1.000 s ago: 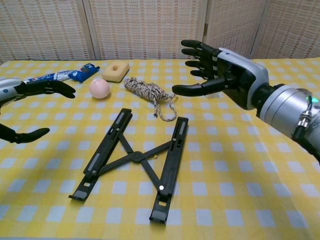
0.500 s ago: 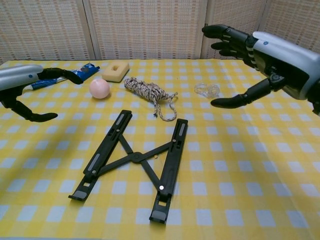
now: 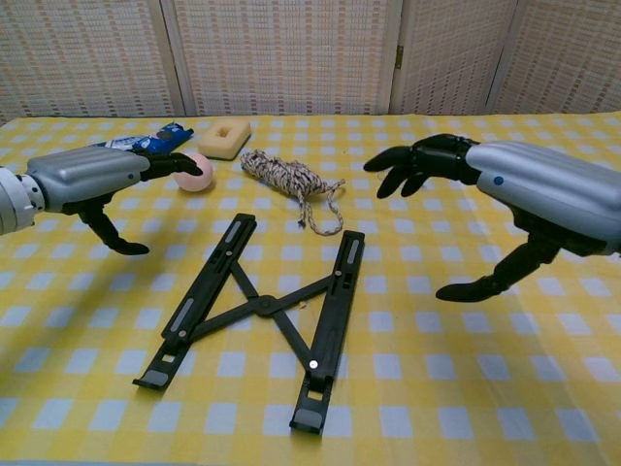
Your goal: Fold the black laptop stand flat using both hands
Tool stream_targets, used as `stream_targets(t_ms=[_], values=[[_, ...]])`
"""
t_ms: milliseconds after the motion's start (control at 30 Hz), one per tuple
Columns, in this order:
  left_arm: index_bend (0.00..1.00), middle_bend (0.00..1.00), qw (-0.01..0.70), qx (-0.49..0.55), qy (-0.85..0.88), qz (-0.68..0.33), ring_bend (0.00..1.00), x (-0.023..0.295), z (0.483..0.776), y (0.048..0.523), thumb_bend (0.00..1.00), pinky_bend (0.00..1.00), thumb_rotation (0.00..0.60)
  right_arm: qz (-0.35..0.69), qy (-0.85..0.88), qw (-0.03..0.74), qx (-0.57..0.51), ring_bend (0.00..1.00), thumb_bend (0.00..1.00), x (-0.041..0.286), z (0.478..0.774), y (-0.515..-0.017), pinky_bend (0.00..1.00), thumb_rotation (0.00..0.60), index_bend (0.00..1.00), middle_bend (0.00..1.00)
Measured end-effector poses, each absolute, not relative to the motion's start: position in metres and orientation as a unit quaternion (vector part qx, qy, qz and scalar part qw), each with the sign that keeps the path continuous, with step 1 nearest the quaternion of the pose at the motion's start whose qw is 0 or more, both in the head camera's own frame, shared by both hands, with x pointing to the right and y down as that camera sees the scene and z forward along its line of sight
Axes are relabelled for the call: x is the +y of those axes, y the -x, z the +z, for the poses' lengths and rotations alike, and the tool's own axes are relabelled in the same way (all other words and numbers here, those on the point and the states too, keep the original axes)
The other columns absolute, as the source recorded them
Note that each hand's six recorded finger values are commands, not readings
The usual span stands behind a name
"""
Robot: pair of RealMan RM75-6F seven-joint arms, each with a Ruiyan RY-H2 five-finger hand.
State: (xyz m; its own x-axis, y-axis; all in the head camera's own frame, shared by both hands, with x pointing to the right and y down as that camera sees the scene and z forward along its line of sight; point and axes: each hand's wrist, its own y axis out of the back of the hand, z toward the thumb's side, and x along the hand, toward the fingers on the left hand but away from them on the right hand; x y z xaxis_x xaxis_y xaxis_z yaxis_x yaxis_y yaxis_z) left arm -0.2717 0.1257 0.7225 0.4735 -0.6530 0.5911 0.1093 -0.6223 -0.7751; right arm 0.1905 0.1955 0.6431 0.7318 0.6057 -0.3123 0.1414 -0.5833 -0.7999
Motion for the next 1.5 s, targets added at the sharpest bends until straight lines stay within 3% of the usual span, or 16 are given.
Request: stream_targets(t_ms=[200, 300, 667, 1500], values=[[0.02, 0.0, 0.397, 0.175, 0.762, -0.48, 0.0, 0.123, 0.735, 0.254, 0.23, 0.0, 0.6, 0.301, 0.824, 0.441, -0.188, 0.56, 0.18, 0.202, 0.658, -0.179, 0.4, 0.6, 0.42, 0.57], [0.01, 0.0, 0.392, 0.176, 0.764, -0.481, 0.0, 0.122, 0.742, 0.245, 0.23, 0.0, 0.6, 0.304, 0.816, 0.46, -0.173, 0.59, 0.18, 0.205, 0.666, -0.172, 0.44, 0.6, 0.43, 0.6], [0.01, 0.0, 0.386, 0.175, 0.762, -0.489, 0.0, 0.117, 0.762, 0.233, 0.23, 0.0, 0.6, 0.313, 0.806, 0.478, -0.157, 0.62, 0.18, 0.202, 0.686, -0.156, 0.47, 0.6, 0.43, 0.63], [0.01, 0.0, 0.37, 0.183, 0.77, -0.487, 0.0, 0.12, 0.767, 0.228, 0.23, 0.0, 0.6, 0.307, 0.785, 0.52, -0.137, 0.63, 0.18, 0.204, 0.727, -0.123, 0.49, 0.6, 0.45, 0.64]])
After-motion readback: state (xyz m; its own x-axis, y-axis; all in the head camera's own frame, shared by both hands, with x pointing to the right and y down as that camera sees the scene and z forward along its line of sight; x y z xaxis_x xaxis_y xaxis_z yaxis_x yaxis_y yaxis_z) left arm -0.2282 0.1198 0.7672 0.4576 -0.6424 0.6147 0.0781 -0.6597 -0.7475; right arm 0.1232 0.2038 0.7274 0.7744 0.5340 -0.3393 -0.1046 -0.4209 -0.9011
